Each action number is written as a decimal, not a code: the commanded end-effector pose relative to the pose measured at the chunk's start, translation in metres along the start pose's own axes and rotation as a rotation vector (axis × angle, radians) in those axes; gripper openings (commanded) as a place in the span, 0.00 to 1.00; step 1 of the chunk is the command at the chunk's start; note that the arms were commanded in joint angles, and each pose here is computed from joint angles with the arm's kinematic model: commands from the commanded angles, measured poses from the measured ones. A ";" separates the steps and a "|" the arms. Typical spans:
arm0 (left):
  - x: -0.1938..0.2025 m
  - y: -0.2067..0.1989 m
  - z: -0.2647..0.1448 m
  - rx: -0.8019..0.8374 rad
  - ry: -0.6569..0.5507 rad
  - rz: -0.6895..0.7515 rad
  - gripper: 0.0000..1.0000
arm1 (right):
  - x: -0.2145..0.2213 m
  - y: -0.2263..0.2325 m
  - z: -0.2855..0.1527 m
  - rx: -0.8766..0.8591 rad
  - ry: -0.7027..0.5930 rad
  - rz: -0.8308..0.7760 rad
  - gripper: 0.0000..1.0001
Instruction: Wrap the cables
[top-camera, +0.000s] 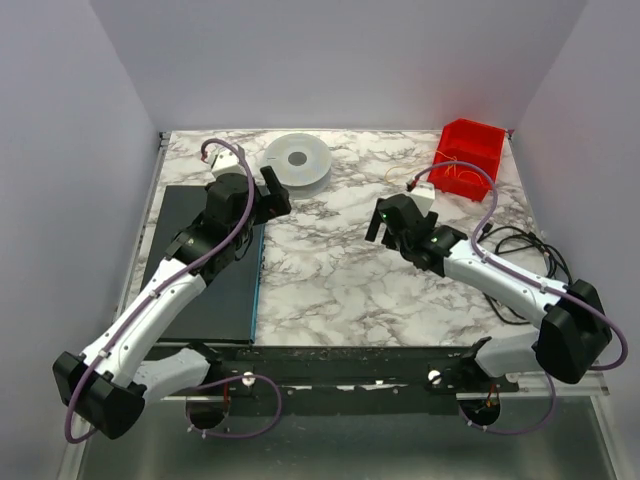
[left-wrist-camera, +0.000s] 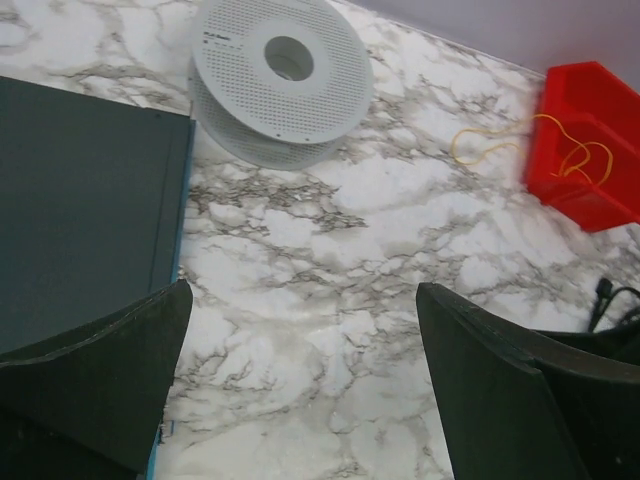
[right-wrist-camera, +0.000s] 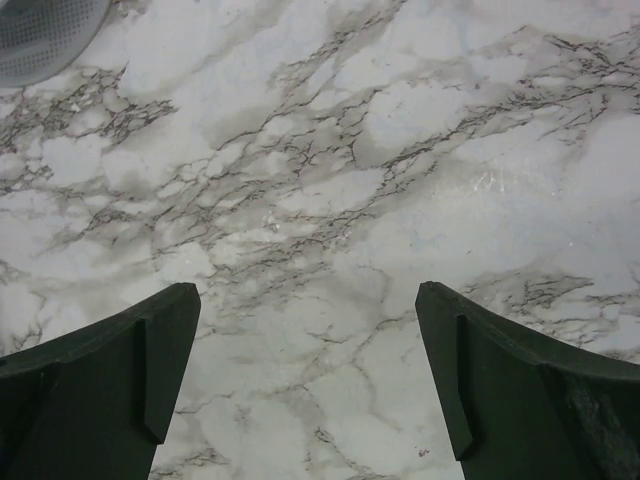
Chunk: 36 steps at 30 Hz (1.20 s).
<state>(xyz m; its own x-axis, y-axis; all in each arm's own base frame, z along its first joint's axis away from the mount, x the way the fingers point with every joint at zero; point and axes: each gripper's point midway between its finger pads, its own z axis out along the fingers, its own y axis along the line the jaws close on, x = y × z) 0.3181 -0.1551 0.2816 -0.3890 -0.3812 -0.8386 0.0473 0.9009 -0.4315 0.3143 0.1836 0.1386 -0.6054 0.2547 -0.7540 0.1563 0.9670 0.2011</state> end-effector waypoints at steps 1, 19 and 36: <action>-0.006 0.036 -0.001 -0.223 0.015 0.049 0.98 | -0.023 -0.001 -0.005 0.030 -0.078 0.060 1.00; -0.022 0.014 0.104 -0.378 0.086 0.370 0.98 | -0.033 0.003 -0.011 0.041 -0.072 0.074 1.00; 0.055 -0.016 0.239 -0.381 0.289 0.622 0.96 | -0.058 -0.022 -0.059 0.018 -0.140 0.130 1.00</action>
<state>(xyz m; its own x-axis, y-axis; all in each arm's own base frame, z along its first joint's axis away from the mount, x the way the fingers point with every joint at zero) 0.5064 -0.2338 0.1731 -0.5930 0.1815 -0.7845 0.0053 0.9751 0.2216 0.3083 0.1627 0.2034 -0.4929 0.3574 -0.7933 0.2080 0.9337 0.2915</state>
